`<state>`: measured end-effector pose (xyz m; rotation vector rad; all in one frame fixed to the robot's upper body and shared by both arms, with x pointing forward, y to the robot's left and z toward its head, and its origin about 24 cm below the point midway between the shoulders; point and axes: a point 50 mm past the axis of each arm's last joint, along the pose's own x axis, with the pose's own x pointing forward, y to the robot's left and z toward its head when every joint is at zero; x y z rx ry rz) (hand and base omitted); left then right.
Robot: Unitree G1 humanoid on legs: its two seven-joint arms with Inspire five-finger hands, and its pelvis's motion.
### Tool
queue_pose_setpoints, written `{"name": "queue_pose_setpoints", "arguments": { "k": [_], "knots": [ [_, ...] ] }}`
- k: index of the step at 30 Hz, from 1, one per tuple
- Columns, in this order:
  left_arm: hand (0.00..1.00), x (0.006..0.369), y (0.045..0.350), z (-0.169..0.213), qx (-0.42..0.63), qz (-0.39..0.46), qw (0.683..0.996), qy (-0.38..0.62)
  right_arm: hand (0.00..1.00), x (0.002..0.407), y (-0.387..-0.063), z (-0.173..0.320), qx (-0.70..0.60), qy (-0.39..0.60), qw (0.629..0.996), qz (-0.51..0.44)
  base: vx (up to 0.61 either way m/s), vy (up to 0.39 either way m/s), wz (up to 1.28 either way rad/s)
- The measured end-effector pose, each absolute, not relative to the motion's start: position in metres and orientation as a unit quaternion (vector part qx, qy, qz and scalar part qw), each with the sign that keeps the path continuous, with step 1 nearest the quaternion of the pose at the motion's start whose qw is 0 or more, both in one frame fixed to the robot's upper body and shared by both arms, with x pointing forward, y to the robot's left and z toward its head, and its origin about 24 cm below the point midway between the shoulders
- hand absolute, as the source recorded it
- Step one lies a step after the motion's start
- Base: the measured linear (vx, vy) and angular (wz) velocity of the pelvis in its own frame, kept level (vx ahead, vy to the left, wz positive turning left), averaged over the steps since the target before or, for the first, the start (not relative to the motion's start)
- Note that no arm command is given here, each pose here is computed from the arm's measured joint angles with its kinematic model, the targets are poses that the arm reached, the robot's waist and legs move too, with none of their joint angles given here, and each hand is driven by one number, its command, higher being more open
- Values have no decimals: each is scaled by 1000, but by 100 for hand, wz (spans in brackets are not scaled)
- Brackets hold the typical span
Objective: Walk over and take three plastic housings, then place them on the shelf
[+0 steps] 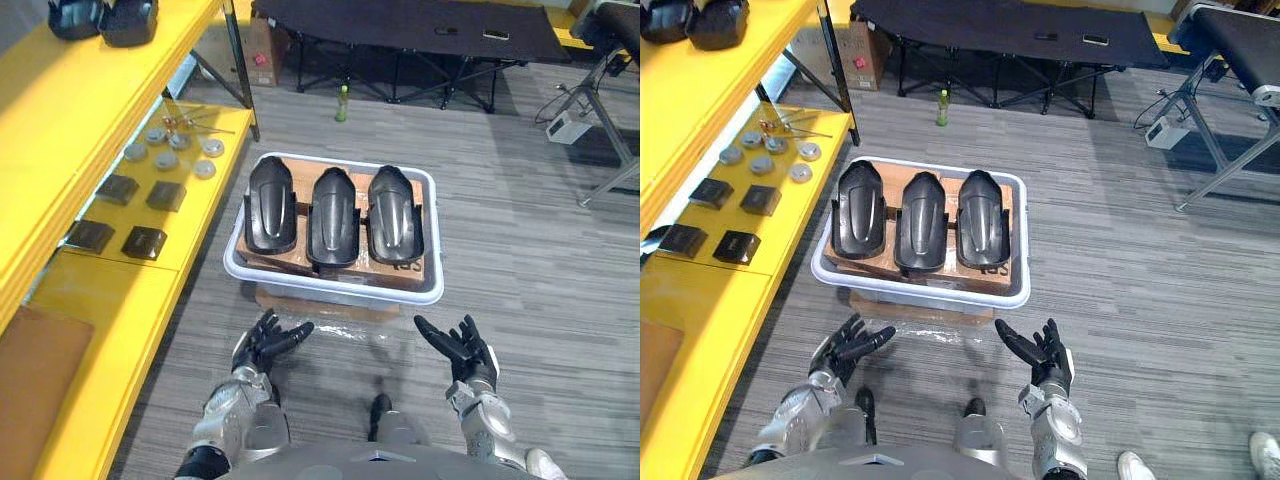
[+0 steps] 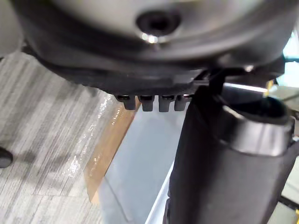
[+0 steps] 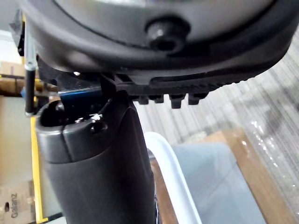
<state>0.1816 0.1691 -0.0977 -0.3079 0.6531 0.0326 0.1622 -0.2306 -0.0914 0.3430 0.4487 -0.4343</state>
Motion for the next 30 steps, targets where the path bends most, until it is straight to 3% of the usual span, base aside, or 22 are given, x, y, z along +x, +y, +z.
{"name": "queue_pose_setpoints", "arguments": {
  "k": [6, 13, 21, 30],
  "knots": [
    [100, 177, 184, -98, -136, 29, 930, 339, 100, 176, -254, -50, 162, 122, 950, -238, 28, 58, -10],
    [100, 131, 185, -125, -143, 50, 895, 421, 100, 193, -289, -15, 115, 71, 963, -234, -104, -8, -8],
    [100, 185, 183, -96, -185, 46, 930, 313, 100, 294, -343, 88, 41, -4, 962, -269, -219, -22, 6],
    [100, 209, 173, -91, -223, 65, 929, 289, 100, 332, -374, 168, -37, -19, 953, -301, -43, 48, 16]
  ]
}}
